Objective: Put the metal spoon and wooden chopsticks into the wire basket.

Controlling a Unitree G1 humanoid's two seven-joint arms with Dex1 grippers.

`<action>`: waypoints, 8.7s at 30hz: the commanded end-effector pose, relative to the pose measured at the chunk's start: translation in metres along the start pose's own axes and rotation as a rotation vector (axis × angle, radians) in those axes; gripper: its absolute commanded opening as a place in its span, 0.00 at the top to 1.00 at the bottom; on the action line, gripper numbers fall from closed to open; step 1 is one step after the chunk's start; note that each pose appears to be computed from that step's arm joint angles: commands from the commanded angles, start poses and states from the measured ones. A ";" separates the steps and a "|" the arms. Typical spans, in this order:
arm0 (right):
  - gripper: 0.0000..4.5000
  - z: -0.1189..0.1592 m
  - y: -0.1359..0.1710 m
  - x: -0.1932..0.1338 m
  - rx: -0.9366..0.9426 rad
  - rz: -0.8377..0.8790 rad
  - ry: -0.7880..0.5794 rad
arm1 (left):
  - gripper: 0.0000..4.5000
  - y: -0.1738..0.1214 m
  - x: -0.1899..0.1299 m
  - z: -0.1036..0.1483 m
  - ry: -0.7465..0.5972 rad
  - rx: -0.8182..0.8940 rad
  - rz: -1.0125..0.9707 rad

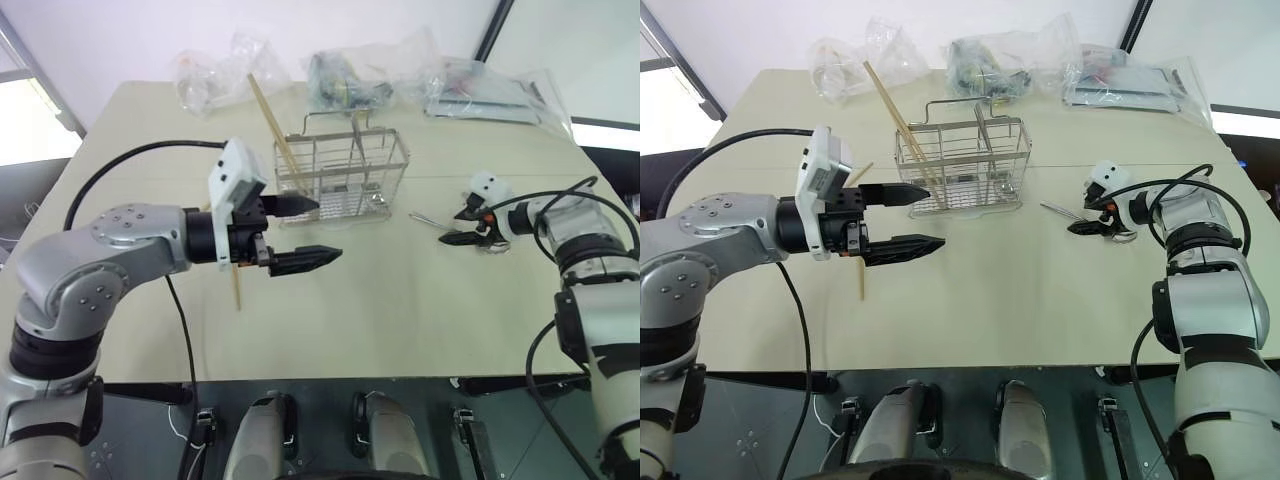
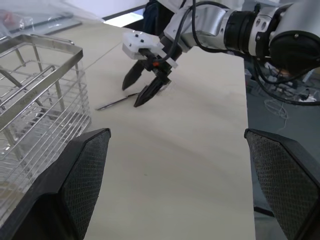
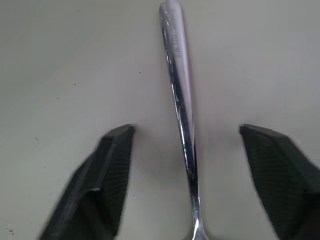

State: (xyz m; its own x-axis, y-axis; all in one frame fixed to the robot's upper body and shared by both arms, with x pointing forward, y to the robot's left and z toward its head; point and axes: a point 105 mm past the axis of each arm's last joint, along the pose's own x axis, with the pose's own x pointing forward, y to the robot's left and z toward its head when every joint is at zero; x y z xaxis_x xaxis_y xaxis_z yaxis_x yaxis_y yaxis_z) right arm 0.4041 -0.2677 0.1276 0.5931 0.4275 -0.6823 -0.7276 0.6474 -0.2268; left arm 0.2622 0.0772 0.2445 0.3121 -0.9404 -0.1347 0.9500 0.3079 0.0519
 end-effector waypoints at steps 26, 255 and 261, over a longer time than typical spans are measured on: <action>0.99 0.160 0.042 -0.099 0.120 0.335 -0.929 | 0.00 0.036 -0.021 0.042 -0.127 0.090 0.143; 0.00 0.115 0.077 -0.143 0.192 0.204 -0.909 | 0.99 0.140 0.011 0.143 -0.788 -0.133 0.719; 0.00 0.114 0.080 -0.144 0.207 0.195 -0.915 | 0.99 0.138 0.038 0.103 -0.688 -0.044 0.728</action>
State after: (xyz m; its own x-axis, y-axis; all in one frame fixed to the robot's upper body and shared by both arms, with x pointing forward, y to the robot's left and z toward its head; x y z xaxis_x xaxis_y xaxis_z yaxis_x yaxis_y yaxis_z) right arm 0.3083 -0.2064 0.2732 0.5807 0.8080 0.0997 -0.8141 0.5767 0.0677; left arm 0.4119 0.0729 0.3363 0.8004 -0.3880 0.4569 0.5233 0.8241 -0.2169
